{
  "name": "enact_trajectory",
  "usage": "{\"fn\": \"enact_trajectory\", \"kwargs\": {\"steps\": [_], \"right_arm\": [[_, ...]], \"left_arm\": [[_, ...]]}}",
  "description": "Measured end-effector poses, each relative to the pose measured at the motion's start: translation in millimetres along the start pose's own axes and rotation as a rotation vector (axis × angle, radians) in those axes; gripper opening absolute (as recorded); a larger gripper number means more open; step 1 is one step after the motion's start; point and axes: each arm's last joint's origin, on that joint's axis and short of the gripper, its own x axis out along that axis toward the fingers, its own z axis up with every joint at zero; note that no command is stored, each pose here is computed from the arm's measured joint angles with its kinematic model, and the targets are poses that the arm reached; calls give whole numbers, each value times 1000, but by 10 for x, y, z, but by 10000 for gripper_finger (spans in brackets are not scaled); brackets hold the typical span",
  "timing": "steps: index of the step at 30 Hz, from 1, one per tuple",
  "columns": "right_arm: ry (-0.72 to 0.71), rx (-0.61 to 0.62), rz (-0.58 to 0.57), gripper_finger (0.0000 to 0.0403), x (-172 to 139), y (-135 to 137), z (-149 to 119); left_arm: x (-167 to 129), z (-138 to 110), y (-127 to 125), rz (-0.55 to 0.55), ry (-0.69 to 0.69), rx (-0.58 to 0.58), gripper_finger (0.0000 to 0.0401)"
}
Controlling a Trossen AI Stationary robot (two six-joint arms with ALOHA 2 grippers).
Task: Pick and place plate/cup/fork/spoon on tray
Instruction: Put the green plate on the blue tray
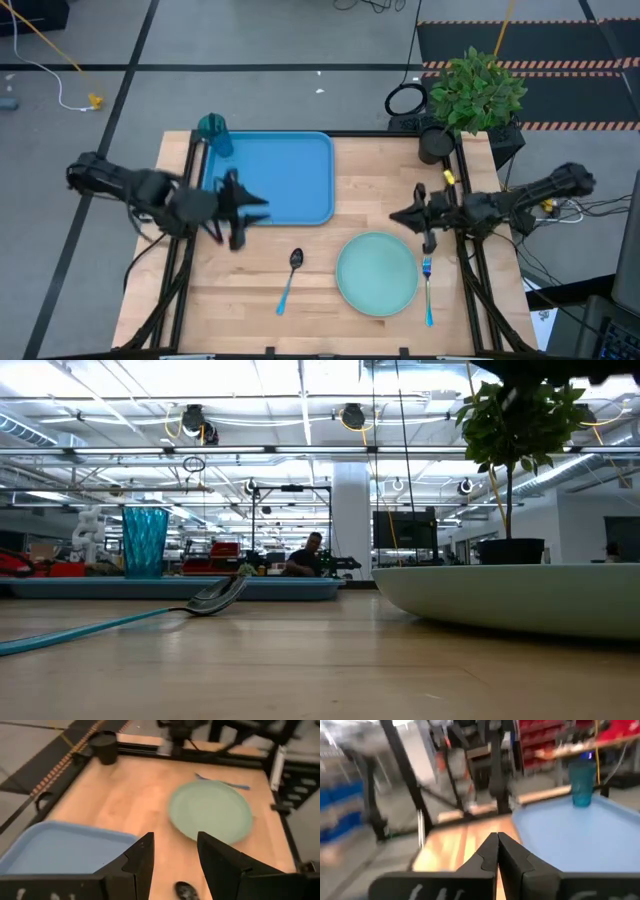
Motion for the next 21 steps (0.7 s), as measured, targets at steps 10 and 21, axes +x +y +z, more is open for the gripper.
{"fn": "enact_trajectory", "kwargs": {"steps": [10, 21], "right_arm": [[387, -60, 80, 0, 385, 934, -88], [769, -37, -21, 0, 545, 1703, -419]], "left_arm": [[452, -280, -760, 9, 38, 97, 152], [668, -425, -1004, -1, 58, 105, 152]]}}
